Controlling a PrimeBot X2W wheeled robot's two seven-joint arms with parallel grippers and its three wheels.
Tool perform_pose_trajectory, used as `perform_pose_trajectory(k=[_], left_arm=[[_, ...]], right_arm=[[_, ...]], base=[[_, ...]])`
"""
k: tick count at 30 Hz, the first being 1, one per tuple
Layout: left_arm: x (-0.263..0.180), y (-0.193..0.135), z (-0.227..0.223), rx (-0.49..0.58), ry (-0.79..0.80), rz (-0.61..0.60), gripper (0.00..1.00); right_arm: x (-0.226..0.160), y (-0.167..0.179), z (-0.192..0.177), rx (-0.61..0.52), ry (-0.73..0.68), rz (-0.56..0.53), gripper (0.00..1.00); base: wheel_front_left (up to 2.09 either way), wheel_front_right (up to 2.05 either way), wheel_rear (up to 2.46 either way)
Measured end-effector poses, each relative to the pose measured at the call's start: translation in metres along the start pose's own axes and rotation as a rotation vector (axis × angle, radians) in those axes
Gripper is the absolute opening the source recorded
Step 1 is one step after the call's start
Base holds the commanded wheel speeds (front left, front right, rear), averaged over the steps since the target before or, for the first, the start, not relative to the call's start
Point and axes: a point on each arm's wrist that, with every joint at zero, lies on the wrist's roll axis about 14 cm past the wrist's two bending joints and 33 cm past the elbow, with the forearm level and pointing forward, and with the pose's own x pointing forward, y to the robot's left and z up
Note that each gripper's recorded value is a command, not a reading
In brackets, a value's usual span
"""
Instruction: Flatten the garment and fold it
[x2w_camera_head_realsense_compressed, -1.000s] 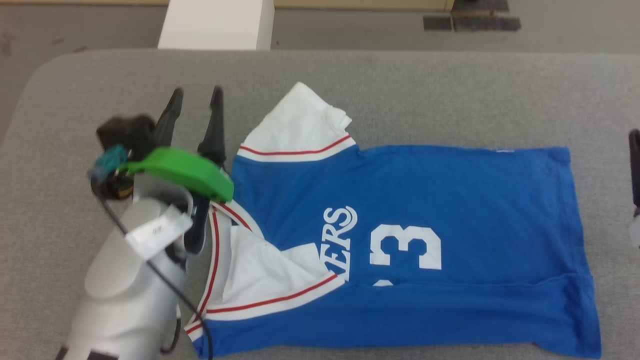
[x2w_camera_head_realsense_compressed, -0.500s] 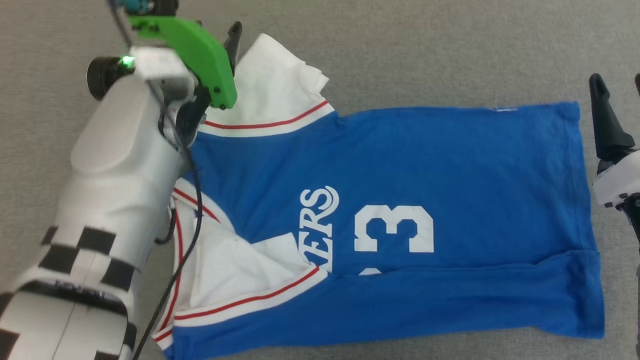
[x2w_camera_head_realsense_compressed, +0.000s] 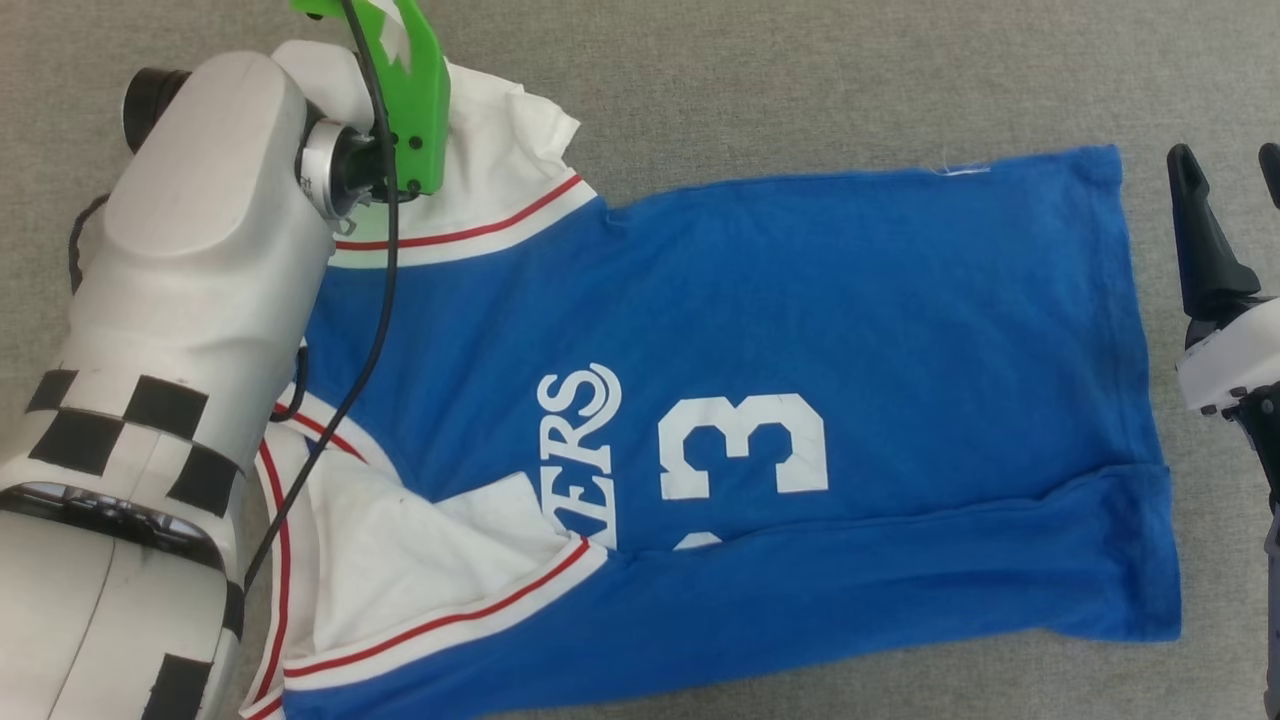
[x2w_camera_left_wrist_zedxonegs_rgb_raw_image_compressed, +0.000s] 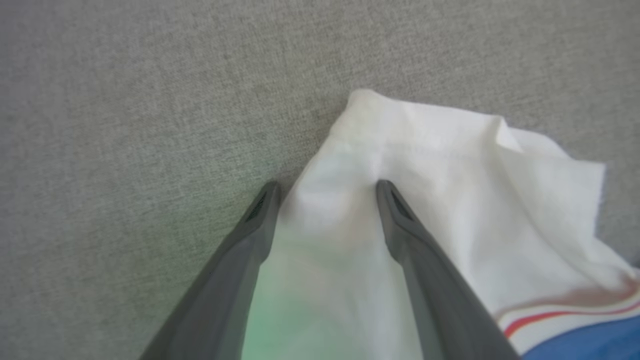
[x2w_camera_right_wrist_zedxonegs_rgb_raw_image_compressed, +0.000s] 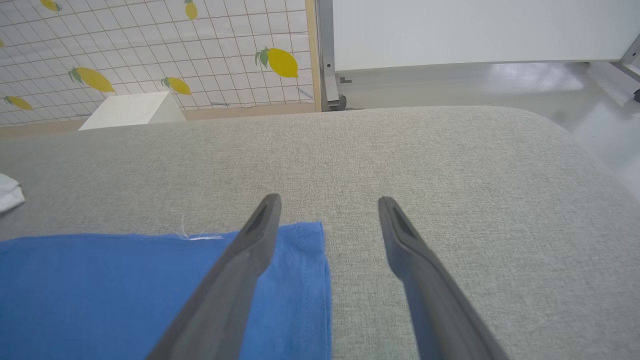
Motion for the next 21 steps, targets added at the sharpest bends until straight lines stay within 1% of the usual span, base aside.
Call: perform_pose_trajectory(k=[1, 2, 3, 5, 9, 11, 14, 16, 21], left_arm=[[0.001, 0.000, -0.001, -0.001, 0.008, 0.001, 1.00], [0.003, -0.001, -0.002, -0.005, 0.019, -0.001, 0.49], [0.004, -0.002, -0.001, -0.010, 0.019, -0.006, 0.00], [0.004, -0.005, 0.003, -0.028, -0.002, -0.027, 0.00], [0.002, -0.009, 0.013, -0.089, -0.101, -0.080, 0.00], [0.001, -0.008, 0.014, -0.099, -0.114, -0.087, 0.00], [-0.003, -0.008, 0.018, -0.120, -0.145, -0.102, 0.00], [-0.006, -0.009, 0.022, -0.138, -0.166, -0.119, 0.00], [-0.016, -0.013, 0.034, -0.127, -0.234, -0.148, 0.00]], right_arm=[[0.000, -0.001, -0.001, 0.000, 0.003, -0.002, 1.00], [0.000, -0.002, -0.002, -0.002, 0.005, -0.005, 1.00], [0.000, -0.002, -0.002, -0.004, 0.006, -0.005, 1.00], [0.001, -0.003, -0.004, -0.015, 0.022, -0.003, 1.00], [0.002, -0.003, -0.010, -0.065, 0.097, 0.010, 1.00], [0.003, -0.004, -0.016, -0.083, 0.156, 0.010, 1.00], [0.006, -0.006, -0.026, -0.112, 0.285, 0.005, 1.00], [0.011, -0.006, -0.025, -0.161, 0.353, 0.001, 1.00], [0.026, -0.001, -0.023, -0.251, 0.497, 0.006, 1.00]], base=[[0.00, 0.00, 0.00], [0.00, 0.00, 0.00], [0.00, 0.00, 0.00], [0.00, 0.00, 0.00], [0.00, 0.00, 0.00], [0.00, 0.00, 0.00], [0.00, 0.00, 0.00], [0.00, 0.00, 0.00], [0.00, 0.00, 0.00]])
